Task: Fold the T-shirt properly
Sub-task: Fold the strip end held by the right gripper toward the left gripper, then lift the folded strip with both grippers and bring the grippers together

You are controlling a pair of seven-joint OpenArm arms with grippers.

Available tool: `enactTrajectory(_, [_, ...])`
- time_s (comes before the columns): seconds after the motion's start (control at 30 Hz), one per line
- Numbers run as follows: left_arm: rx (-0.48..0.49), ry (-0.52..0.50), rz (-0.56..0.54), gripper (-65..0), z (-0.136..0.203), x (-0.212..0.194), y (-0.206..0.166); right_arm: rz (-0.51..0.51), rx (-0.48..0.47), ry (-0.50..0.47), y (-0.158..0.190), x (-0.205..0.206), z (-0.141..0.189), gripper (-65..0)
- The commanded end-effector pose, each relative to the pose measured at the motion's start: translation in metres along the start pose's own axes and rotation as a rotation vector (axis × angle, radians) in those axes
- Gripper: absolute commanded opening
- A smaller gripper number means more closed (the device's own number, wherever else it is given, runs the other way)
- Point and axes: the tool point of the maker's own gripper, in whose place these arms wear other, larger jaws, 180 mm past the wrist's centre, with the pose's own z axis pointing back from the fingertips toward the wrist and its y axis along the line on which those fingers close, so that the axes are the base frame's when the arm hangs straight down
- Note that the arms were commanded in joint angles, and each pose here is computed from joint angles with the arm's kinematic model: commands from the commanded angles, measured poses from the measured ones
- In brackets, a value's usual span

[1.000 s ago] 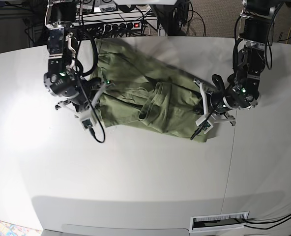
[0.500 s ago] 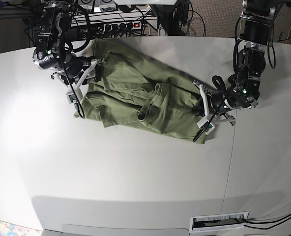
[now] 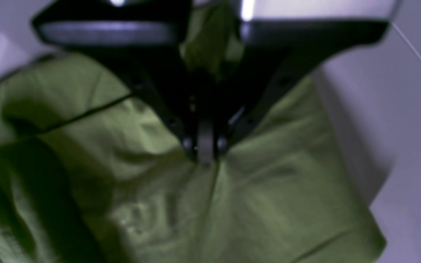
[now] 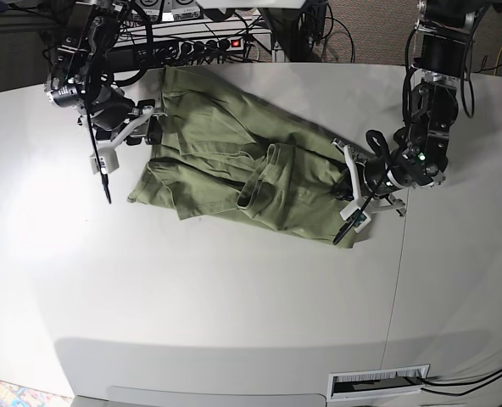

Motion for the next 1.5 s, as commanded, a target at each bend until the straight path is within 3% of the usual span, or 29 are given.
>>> enactTrajectory(0.0, [0.016, 0.012, -0.017, -65.0, 0.002, 0.001, 0.006, -0.002, 0.023, -0.030, 0.005, 0.006, 0.000, -38.5])
enactTrajectory(0.3, [-0.003, 0.013, -0.034, -65.0, 0.002, 0.001, 0.002, -0.172, 0.133, 0.038, 0.024, -0.033, -0.032, -38.5])
enactTrajectory(0.67, [-0.003, 0.013, -0.034, -65.0, 0.002, 0.001, 0.002, -0.176, 0.124, -0.014, 0.021, -0.023, -0.035, -38.7])
enactTrajectory(0.73, [-0.003, 0.013, -0.034, -65.0, 0.002, 0.001, 0.002, -0.177, 0.125, -0.005, 0.021, -0.024, -0.035, -42.2])
enactTrajectory(0.87, [-0.003, 0.013, -0.034, -65.0, 0.002, 0.001, 0.002, -0.189, 0.156, 0.010, 0.027, -0.026, -0.034, -61.3])
enactTrajectory(0.97, [-0.004, 0.012, -0.034, -65.0, 0.002, 0.001, 0.002, -0.172, 0.175, 0.026, 0.036, -0.028, -0.036, -64.7])
enactTrajectory(1.17, [-0.051, -0.018, 0.014, -65.0, 0.001, 0.002, -0.010, -0.105, 0.233, 0.031, 0.063, -0.021, -0.040, -65.0])
enactTrajectory(1.33, [-0.121, -0.032, 0.058, -65.0, -0.006, -0.004, -0.039, -0.008, 0.160, -0.081, 0.055, 0.017, -0.013, -65.0])
enactTrajectory(1.47, [-0.174, -0.028, 0.065, -65.0, -0.016, -0.007, -0.067, 0.000, 0.107, -0.145, 0.040, 0.032, 0.004, -65.0])
